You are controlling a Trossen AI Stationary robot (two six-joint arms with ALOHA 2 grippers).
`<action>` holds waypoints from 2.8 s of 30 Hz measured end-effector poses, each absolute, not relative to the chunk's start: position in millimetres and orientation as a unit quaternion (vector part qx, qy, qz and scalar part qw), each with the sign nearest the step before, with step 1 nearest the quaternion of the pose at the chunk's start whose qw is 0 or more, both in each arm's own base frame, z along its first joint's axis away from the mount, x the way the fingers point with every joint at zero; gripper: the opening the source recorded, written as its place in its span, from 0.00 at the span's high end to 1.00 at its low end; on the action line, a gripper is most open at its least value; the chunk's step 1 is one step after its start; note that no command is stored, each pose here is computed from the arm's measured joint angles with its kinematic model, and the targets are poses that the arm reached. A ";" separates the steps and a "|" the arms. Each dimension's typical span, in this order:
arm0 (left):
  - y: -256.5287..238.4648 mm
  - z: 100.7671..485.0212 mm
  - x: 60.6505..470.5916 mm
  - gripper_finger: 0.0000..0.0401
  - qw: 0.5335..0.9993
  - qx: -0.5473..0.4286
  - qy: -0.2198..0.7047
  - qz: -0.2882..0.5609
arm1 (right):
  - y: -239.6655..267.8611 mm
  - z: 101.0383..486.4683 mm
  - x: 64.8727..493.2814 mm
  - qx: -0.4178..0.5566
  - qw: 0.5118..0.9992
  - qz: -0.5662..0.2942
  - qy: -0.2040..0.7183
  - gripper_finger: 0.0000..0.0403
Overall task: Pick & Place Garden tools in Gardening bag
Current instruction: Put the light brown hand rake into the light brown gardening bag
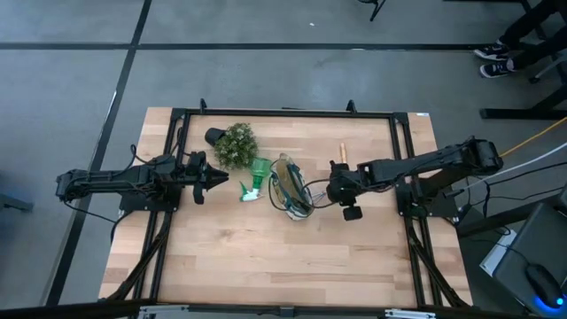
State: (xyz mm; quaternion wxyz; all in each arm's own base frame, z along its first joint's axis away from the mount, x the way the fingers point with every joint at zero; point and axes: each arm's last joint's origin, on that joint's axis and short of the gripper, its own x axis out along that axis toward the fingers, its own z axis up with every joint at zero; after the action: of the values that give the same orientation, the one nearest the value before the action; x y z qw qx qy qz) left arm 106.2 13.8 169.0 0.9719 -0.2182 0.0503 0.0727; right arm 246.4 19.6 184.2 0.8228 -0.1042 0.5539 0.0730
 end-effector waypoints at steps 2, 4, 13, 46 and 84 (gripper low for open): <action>13.8 169.0 106.2 0.82 0.972 -0.218 0.050 0.072 | 16.2 177.7 250.6 -0.116 0.817 0.078 0.559 0.76; 13.8 169.0 106.2 0.82 0.972 -0.218 0.050 0.073 | 12.1 171.1 254.2 -0.124 0.811 0.081 0.566 0.76; 13.8 169.0 106.2 0.82 0.972 -0.218 0.050 0.072 | -3.0 152.5 262.3 -0.112 0.799 0.050 0.589 0.75; 13.8 169.0 106.2 0.82 0.972 -0.218 0.050 0.073 | -11.3 127.5 264.0 -0.018 0.766 0.007 0.642 0.68; 13.8 169.0 106.2 0.82 0.972 -0.218 0.050 0.072 | 4.5 185.0 249.7 0.417 0.724 -0.184 0.518 0.84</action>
State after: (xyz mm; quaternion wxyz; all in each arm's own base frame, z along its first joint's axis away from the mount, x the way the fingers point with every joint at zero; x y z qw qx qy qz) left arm 106.2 13.8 169.0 0.9719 -0.2183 0.0505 0.0724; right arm 249.7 4.5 185.0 0.7242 0.4167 0.5178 -0.1837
